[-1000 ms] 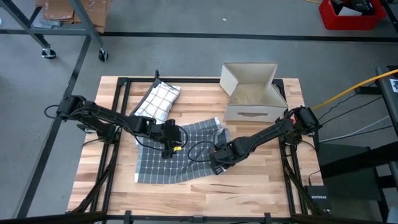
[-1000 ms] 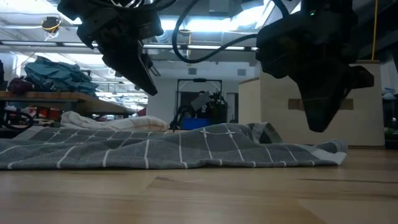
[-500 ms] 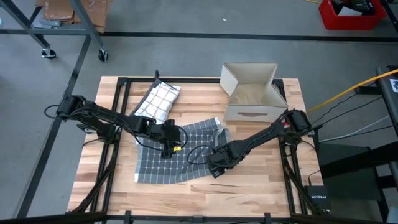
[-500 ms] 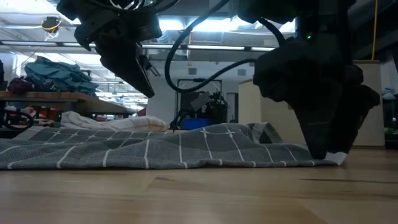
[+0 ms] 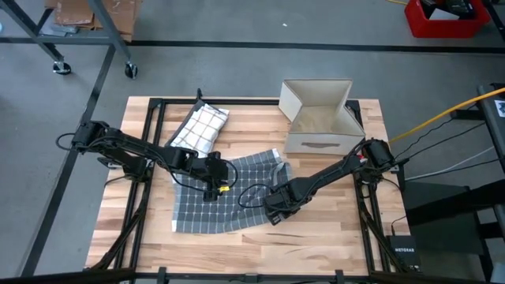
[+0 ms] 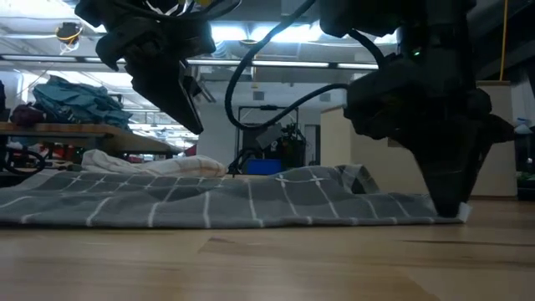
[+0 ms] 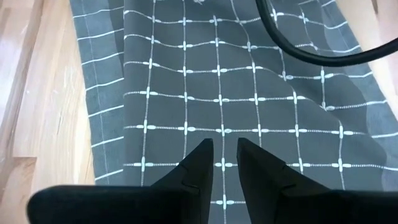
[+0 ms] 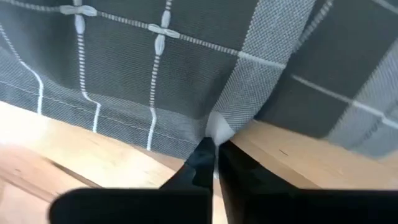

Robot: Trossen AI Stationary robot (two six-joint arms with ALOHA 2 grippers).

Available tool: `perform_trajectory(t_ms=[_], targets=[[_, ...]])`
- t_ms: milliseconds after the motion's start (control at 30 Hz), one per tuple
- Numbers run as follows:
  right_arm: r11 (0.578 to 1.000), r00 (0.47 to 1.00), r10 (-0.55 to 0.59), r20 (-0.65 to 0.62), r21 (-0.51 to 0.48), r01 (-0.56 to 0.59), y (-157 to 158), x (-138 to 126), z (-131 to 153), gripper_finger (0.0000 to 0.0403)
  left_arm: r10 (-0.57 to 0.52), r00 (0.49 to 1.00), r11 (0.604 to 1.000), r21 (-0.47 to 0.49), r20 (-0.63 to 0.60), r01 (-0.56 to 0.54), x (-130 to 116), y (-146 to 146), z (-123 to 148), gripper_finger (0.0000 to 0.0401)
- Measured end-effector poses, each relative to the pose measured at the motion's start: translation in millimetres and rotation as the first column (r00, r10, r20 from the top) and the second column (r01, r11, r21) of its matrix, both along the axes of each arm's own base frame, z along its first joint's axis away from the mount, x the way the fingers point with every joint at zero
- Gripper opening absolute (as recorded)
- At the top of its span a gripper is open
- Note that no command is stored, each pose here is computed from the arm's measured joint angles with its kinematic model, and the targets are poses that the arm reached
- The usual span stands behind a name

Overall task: Fold towel
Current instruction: Fold the gray white kitchen towel

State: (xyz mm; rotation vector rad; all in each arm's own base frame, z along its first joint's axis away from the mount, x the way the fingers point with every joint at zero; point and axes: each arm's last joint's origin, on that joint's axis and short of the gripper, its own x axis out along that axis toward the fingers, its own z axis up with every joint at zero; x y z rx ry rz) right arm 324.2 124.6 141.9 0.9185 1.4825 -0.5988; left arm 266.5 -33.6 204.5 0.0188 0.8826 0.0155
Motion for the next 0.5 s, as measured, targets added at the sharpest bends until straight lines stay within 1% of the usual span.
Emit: perform_trajectory(t_ms=[33,167,267,433,500], targets=[[1.000,1.000,0.001,-0.008,-0.002,-0.001,0,-1,0,0.0013,0.000,1.000,1.000,0.000,0.000,0.000,0,0,0,0.0065],[1.000,0.999,0.002,-0.046,0.001,-0.002,-1,-4,0,0.0018,0.000,1.000,1.000,0.000,0.000,0.000,0,0,0,0.0065],[1.000,0.996,0.003,-0.087,0.011,-0.002,-1,-8,0,0.0007,0.000,1.000,1.000,0.000,-0.001,0.000,0,0,0,0.0065],[0.995,0.988,0.010,-0.154,0.102,0.005,1,-12,1,0.0015,0.001,1.000,1.000,0.004,-0.028,-0.001,-2,0,-2,0.0065],[0.993,0.986,0.019,-0.164,0.116,0.000,4,-13,1,0.0014,0.001,0.999,1.000,0.005,-0.038,-0.001,-3,1,-2,0.0065]])
